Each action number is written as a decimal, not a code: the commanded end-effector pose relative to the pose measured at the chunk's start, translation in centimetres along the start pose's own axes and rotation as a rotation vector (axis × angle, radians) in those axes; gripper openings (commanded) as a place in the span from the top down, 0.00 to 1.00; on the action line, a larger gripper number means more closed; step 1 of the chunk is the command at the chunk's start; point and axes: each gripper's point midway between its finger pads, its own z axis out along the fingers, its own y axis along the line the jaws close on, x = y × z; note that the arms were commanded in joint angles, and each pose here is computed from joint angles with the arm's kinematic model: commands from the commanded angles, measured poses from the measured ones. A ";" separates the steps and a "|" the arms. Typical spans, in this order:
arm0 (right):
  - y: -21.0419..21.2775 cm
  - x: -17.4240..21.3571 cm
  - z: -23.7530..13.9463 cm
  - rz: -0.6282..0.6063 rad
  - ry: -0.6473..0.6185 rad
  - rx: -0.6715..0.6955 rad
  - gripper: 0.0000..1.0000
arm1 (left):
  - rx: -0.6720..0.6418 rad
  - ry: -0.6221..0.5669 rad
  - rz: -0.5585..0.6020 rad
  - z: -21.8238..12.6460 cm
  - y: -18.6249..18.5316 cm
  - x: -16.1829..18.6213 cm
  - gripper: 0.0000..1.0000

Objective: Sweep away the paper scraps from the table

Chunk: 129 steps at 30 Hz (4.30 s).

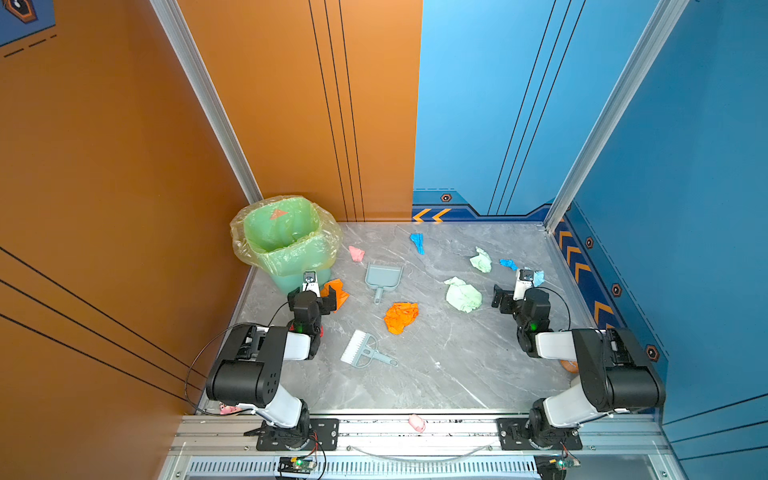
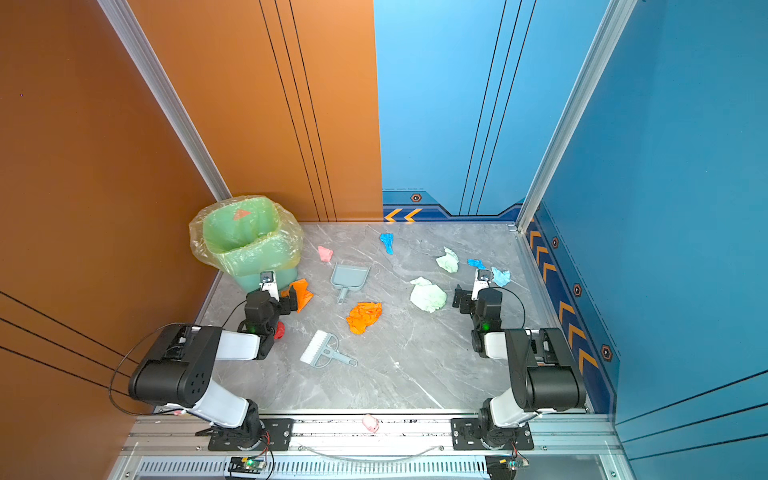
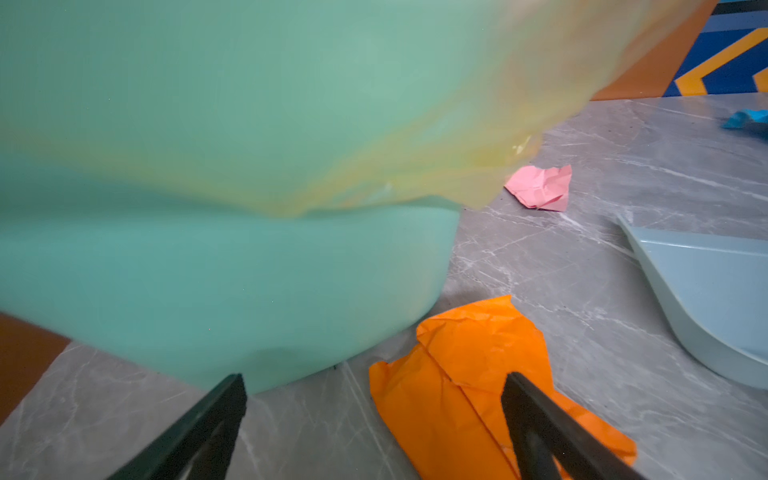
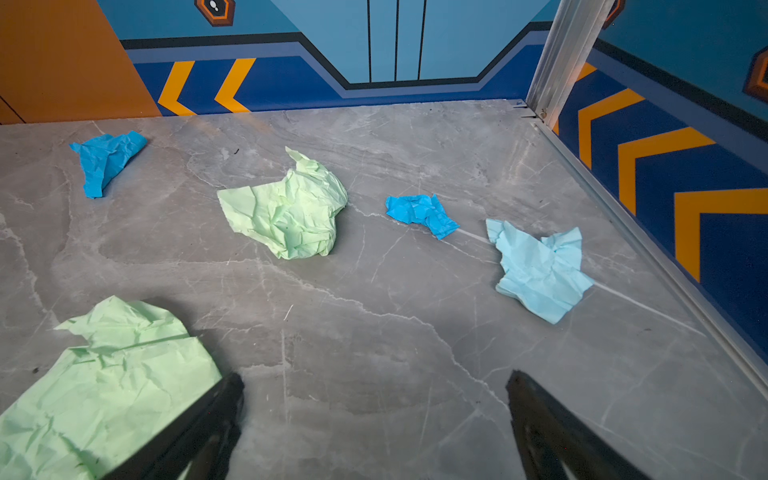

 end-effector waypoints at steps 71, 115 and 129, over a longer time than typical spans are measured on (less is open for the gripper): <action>22.9 -2.5 -14.1 -0.488 0.286 -0.967 0.00 | 0.854 0.192 0.887 -17.1 -13.8 1.8 0.02; 23.5 -0.2 -13.4 -0.438 0.295 -0.984 0.00 | 1.085 0.263 1.591 -19.7 -12.5 5.0 0.02; 23.1 -0.1 -13.8 -0.418 0.282 -0.973 0.00 | 1.199 0.300 1.591 -19.1 -14.6 5.9 0.02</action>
